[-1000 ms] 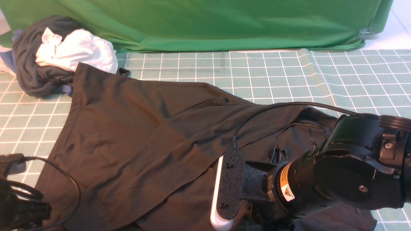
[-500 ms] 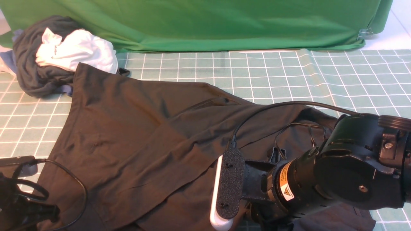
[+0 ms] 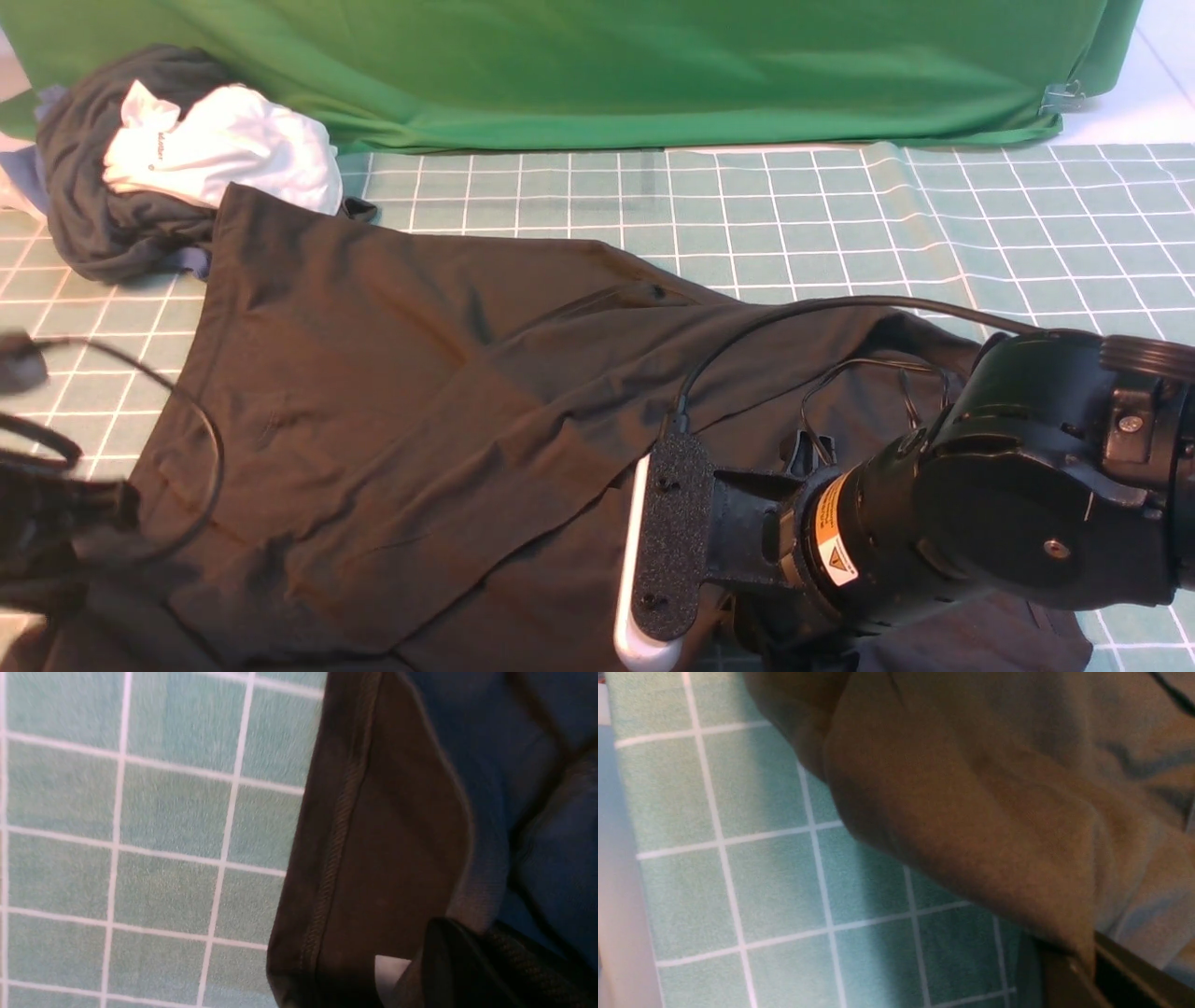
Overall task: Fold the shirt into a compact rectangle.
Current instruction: 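Grasp the near edge of the shirt at its hem and shoulder corners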
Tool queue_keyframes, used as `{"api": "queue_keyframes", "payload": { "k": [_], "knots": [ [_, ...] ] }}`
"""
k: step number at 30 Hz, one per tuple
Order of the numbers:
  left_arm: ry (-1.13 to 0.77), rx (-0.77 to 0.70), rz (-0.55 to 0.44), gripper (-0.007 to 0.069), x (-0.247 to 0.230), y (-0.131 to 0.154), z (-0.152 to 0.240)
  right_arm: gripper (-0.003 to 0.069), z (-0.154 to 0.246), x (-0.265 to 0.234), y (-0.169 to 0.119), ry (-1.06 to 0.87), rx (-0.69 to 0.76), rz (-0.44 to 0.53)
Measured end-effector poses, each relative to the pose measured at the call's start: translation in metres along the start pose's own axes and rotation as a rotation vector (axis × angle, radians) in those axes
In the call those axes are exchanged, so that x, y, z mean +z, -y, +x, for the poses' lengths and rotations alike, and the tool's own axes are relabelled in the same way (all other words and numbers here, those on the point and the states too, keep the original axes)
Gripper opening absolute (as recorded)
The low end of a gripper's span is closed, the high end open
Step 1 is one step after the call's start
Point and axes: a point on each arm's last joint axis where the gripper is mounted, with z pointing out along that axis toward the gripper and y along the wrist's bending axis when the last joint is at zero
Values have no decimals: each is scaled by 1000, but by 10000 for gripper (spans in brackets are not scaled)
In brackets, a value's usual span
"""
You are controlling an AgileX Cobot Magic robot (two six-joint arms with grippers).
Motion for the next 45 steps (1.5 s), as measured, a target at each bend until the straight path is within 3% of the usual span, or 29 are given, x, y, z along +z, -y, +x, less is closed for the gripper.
{"api": "queue_keyframes", "payload": {
  "k": [5,12,20,23,26,27,30,35,40,45],
  "knots": [
    [69,-2,13,3,-17,2,-10,33,-7,-9,9,1,-12,55],
    [168,-20,78,2,-35,9,-25,31,-2,-21,43,18,75,138],
    [-41,-13,16,13,-24,3,-9,31,2,-21,49,21,118,134],
    [-139,-22,14,76,-3,1,6,31,2,-21,48,28,130,124],
    [-187,-9,-30,211,18,-4,22,31,2,-21,48,31,134,122],
    [-194,-11,-35,222,20,-4,24,31,2,-21,48,32,134,122],
    [-182,-67,-97,426,35,-10,30,31,1,-21,48,40,133,127],
    [-213,-82,-112,589,48,-12,30,31,0,-21,49,50,136,129],
    [-267,-76,-72,610,66,-10,24,31,0,-21,49,52,137,129],
    [-349,-67,-55,515,86,-10,22,31,0,-21,49,53,137,128]
  ]
}}
